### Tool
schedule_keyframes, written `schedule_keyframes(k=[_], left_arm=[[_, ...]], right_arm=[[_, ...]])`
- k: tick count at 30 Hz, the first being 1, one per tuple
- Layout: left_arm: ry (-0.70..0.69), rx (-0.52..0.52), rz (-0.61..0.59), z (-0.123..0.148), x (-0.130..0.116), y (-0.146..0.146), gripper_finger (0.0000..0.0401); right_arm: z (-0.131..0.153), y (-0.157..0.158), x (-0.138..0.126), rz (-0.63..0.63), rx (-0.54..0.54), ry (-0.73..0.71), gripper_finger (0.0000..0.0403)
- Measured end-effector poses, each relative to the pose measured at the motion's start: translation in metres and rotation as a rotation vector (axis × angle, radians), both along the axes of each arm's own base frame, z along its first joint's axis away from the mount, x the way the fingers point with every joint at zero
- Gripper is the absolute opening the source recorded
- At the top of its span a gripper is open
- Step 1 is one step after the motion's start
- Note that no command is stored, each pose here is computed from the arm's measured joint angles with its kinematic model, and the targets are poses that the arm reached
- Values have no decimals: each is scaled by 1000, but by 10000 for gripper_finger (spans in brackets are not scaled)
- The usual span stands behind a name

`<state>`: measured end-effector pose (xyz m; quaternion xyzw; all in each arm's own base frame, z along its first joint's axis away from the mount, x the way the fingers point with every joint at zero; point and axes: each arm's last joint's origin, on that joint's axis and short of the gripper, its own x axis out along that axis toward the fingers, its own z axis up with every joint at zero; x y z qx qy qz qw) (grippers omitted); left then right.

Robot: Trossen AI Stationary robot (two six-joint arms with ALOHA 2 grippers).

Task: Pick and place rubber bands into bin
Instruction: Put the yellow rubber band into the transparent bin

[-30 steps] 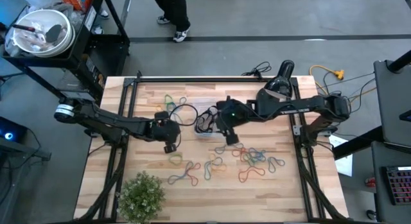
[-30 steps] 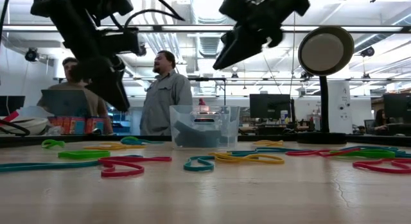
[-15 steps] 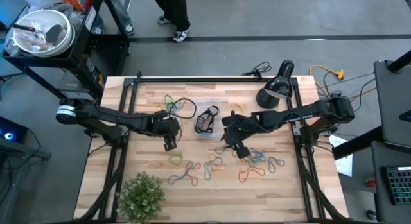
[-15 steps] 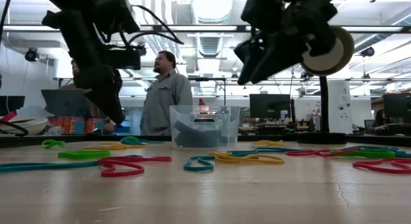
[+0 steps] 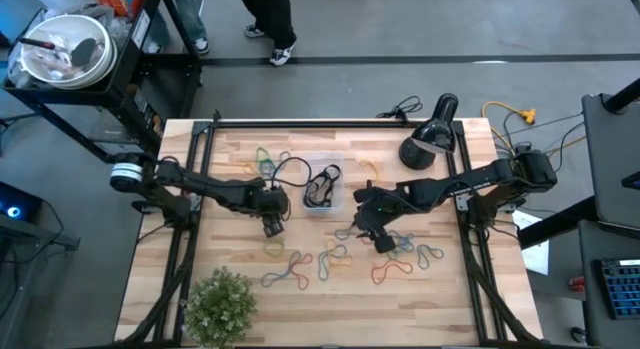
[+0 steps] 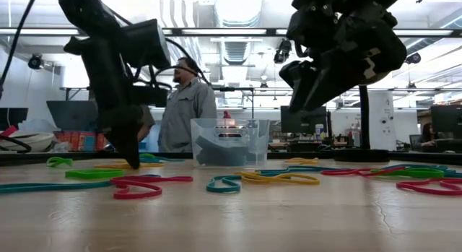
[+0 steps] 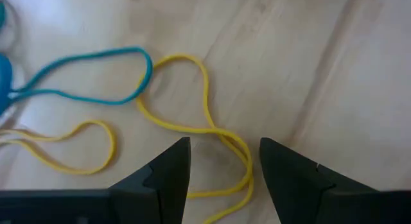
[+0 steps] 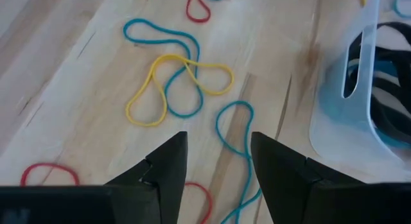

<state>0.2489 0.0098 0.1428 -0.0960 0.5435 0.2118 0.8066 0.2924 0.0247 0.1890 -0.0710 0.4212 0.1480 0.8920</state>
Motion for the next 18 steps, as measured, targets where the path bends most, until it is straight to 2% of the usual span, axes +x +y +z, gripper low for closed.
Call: schedule_keyframes(k=[10,13,18], left_arm=[[0,-30,38,-2,0,1,159],[-3,-72,49,-2,0,3,131],[0,-126,70,-3,-1,7,58]], right_arm=[[1,1,1,-4,2,-18,160],[1,1,1,-8,4,-18,156],[1,1,1,-20,14,-14,148]])
